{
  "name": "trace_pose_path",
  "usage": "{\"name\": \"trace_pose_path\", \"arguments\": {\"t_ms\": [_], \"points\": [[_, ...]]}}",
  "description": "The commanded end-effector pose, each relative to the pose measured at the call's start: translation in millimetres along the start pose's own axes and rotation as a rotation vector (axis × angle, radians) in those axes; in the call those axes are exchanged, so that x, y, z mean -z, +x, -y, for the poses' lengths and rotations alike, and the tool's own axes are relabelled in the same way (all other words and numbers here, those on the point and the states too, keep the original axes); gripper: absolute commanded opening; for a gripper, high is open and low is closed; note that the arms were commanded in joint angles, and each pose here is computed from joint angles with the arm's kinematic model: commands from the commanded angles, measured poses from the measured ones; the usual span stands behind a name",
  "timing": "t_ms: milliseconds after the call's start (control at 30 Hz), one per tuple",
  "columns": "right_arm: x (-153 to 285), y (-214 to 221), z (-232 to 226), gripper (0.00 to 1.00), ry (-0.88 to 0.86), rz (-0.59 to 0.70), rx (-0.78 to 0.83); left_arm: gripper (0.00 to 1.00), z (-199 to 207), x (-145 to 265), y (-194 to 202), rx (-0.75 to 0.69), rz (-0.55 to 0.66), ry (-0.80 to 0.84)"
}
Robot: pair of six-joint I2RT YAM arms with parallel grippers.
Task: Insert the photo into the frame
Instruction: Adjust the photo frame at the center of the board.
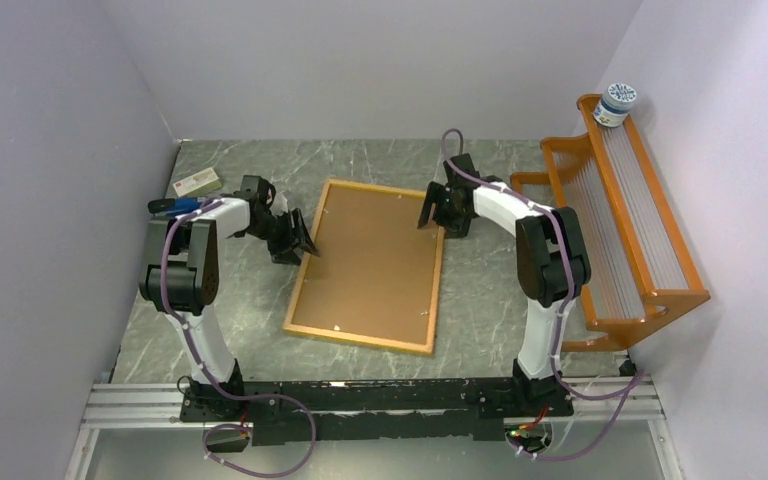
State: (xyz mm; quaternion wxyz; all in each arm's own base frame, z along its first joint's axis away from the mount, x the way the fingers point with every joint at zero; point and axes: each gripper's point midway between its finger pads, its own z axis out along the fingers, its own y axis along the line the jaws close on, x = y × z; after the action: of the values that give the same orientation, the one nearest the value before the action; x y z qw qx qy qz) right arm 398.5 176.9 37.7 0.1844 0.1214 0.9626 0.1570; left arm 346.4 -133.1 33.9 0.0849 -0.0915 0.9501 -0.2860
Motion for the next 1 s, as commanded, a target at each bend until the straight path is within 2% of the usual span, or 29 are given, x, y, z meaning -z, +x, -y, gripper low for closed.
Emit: {"name": "trace_pose_path", "arguments": {"t_ms": [0,167,300,367,467,667,967], "points": [[8,-68,-35,0.76,-0.085,0.167,0.063,0.61,54,12,12,0.021,-0.022,0.257],[23,-97,-23,0.76,0.038,0.239,0.069,0.62,54,27,7,0.007,0.052,0.206],[54,-106,-6,0.78,0.166,0.314,0.031,0.68,23,51,-9,0.037,0.202,-0.029],[64,-101,-12,0.77,0.179,0.328,0.046,0.69,11,65,-14,0.065,0.265,-0.100],[72,-82,-38,0.77,0.171,0.329,0.098,0.69,-2,84,-19,0.113,0.346,-0.172],[69,-24,-123,0.72,0.063,0.283,0.199,0.70,-23,115,-14,0.187,0.470,-0.286],[34,67,-215,0.65,0.007,0.161,0.395,0.73,-46,138,15,0.290,0.543,-0.378]]}}
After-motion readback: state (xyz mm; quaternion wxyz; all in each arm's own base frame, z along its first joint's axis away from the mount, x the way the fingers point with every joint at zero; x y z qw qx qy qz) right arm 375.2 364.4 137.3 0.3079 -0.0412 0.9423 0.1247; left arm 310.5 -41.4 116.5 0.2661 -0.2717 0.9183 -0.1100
